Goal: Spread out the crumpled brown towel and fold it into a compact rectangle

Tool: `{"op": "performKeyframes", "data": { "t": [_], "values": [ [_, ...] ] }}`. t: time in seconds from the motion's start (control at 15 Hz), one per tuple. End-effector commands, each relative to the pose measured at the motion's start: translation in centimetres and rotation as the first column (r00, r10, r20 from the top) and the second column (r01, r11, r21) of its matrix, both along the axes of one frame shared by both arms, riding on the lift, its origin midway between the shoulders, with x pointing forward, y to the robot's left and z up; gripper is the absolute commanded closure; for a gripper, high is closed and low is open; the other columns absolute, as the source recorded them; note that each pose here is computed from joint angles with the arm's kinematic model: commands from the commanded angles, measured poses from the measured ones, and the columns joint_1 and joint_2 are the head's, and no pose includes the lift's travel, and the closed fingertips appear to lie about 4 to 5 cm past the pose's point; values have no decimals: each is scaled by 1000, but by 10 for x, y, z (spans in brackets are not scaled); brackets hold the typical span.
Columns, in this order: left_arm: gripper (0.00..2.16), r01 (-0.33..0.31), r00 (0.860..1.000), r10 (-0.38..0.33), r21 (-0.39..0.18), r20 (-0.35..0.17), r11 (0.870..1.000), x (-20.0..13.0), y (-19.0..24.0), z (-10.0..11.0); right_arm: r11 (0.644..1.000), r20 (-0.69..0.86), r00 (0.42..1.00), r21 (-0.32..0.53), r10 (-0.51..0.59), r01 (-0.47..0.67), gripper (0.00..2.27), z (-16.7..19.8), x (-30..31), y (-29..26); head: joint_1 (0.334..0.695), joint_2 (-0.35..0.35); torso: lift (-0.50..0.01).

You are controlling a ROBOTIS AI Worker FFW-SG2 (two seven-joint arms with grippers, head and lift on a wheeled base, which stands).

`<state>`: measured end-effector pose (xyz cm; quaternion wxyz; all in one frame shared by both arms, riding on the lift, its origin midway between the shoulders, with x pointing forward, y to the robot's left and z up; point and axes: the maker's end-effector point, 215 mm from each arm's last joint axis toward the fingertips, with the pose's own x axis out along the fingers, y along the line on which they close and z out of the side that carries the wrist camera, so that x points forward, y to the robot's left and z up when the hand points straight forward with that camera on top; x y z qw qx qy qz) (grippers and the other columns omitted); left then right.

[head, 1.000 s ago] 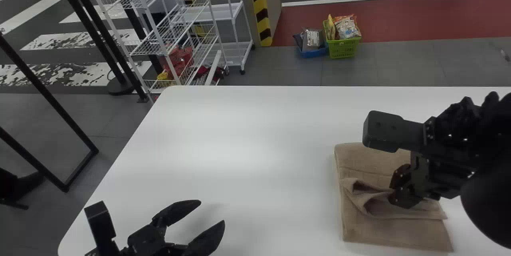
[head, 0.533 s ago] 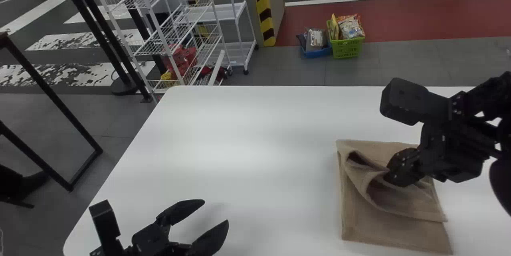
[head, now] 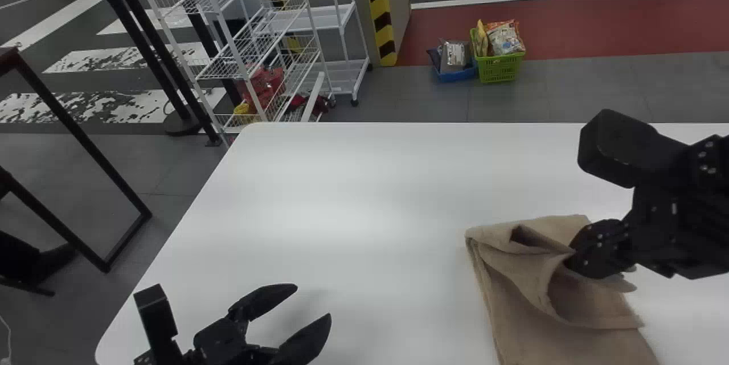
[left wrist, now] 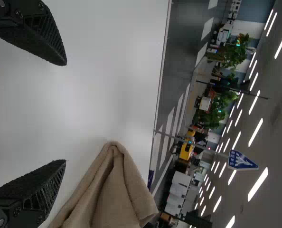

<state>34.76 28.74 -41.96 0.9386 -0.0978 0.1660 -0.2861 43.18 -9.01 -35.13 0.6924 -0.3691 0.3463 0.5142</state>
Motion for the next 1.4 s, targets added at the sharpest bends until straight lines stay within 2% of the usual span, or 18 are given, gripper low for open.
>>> {"op": "performKeyframes", "data": {
  "t": [0.0, 0.27, 0.4, 0.53, 0.6, 1.33],
  "values": [
    [80, 0, 1000, 0, -4, -5, 1000, 0, -2, -3, 1000, -26, 1000, -28, 13, -13, 1504, -16, -13, -6, 695, 286, -127],
    [80, 3, 1000, -3, -1, -7, 1000, 0, -4, -4, 996, -64, 998, -87, 23, -29, 1490, -46, -41, -17, 695, 269, -127],
    [80, 3, 1000, -3, -1, -6, 1000, 0, -4, -3, 994, -73, 997, -107, 25, -33, 1345, -56, -48, -18, 695, 269, -127],
    [80, 2, 1000, -2, -3, -7, 1000, 1, -4, -5, 993, -96, 995, -113, 12, -23, 880, -64, -56, -20, 695, 270, -127],
    [80, 1, 1000, -1, -4, -6, 1000, 2, -4, -5, 993, -106, 994, -115, 5, -18, 738, -67, -60, -20, 695, 270, -127],
    [80, 0, 1000, 0, -2, -10, 1000, 3, -3, -7, 990, -108, 994, -134, 22, -37, 714, -72, -79, -14, 695, 287, -127]
  ]
}}
